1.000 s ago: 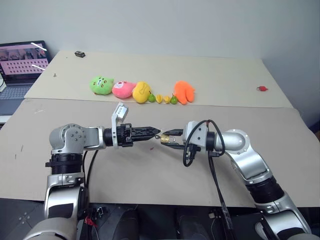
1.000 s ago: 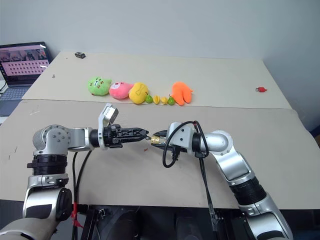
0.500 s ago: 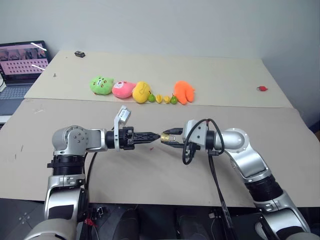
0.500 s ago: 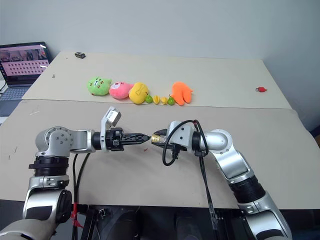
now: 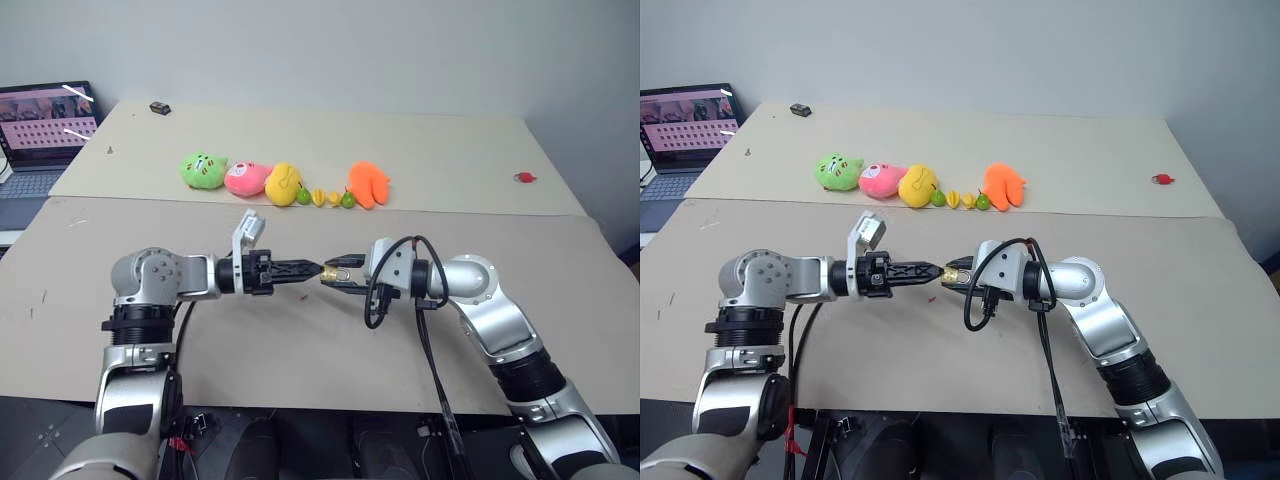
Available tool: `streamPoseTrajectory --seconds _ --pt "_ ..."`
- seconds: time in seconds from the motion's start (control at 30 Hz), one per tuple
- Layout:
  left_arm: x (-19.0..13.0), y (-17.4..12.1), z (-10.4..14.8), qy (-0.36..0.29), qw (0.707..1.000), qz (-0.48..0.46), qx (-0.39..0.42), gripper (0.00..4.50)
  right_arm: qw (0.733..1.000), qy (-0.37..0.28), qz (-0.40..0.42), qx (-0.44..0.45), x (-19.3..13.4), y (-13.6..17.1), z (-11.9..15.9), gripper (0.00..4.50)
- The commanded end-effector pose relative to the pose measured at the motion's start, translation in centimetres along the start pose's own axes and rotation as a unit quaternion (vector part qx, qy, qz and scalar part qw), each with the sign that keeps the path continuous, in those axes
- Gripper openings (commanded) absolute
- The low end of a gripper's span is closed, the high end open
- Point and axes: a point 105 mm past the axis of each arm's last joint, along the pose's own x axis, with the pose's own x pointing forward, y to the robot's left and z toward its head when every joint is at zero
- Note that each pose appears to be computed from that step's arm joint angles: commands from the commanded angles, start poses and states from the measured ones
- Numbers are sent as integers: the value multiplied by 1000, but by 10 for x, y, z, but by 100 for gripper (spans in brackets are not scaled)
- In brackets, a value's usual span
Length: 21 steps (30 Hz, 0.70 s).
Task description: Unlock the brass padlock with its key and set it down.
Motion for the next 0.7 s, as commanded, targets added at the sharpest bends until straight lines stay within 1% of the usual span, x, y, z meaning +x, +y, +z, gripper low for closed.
streamPoseTrajectory --seconds 0.03,0.3,0.4,0.47,0.7 --pt "-1 -9 4 1 1000 -15 12 117 1000 -13 -10 -20 -2 -5 9 93" --pt "-5 -10 -1 12 1000 -12 15 117 1000 -9 -13 -17 -1 -5 6 93" --pt "-7 -9 -1 7 1000 -11 11 117 1000 -8 -14 -16 -2 -6 5 93" --pt "-8 -8 -2 9 1000 -6 17 66 1000 -8 -14 -15 -2 -6 4 93" --pt "-4 -7 -4 5 1000 -9 19 66 1000 -9 -15 -16 -1 -8 5 93"
